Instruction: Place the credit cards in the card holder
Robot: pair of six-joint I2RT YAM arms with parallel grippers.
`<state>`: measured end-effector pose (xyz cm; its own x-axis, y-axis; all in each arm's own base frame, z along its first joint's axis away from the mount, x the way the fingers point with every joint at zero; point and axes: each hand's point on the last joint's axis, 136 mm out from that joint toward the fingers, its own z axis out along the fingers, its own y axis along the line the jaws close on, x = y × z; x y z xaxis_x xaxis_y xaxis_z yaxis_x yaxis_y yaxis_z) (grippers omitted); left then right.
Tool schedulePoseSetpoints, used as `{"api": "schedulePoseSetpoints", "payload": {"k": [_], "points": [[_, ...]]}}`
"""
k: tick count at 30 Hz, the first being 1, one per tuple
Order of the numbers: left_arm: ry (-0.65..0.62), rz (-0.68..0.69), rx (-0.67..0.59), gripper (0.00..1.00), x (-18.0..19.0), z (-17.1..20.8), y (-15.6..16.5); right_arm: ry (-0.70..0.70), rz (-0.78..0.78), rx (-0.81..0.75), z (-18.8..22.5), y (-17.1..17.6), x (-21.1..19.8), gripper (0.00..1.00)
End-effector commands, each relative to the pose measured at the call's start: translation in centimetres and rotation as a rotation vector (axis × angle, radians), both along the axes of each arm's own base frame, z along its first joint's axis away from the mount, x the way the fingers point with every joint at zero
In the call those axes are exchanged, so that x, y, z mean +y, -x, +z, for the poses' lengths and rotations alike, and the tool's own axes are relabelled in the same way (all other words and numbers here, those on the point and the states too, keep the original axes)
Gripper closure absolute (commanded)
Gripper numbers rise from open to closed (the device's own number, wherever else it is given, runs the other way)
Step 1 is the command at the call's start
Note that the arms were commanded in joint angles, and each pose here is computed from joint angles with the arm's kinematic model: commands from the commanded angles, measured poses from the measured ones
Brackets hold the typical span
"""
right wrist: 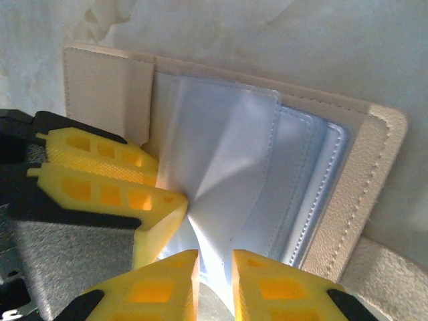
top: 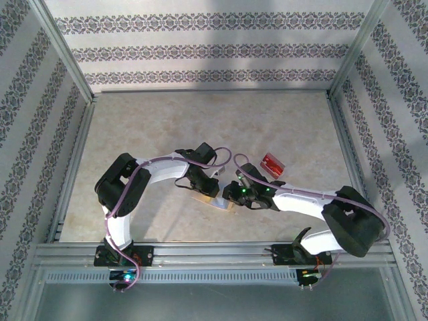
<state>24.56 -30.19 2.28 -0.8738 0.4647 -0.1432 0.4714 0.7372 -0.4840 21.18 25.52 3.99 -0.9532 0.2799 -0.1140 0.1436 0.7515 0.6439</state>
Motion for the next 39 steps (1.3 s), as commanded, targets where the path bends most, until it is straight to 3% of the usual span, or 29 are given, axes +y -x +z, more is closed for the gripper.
{"api": "schedulePoseSetpoints", "payload": {"k": [1, 20, 29, 39], "points": [[-0.015, 0.021, 0.030, 0.85, 0.6, -0.5, 0.5, -0.026, -0.001, 0.006, -0.2, 0.1, 0.7, 0.80], [0.001, 0.039, 0.032, 0.84, 0.7, -0.1, 0.3, -0.032, 0.002, 0.020, -1.2, 0.2, 1.4, 0.79], [0.047, 0.041, -0.016, 0.70, 0.8, 2.5, 0.2, -0.065, -0.003, 0.005, -0.5, -0.4, 2.1, 0.79], [0.095, 0.115, -0.093, 0.63, 2.8, 5.8, -1.9, -0.104, 0.004, -0.021, 0.6, -1.1, 3.4, 0.79]]}}
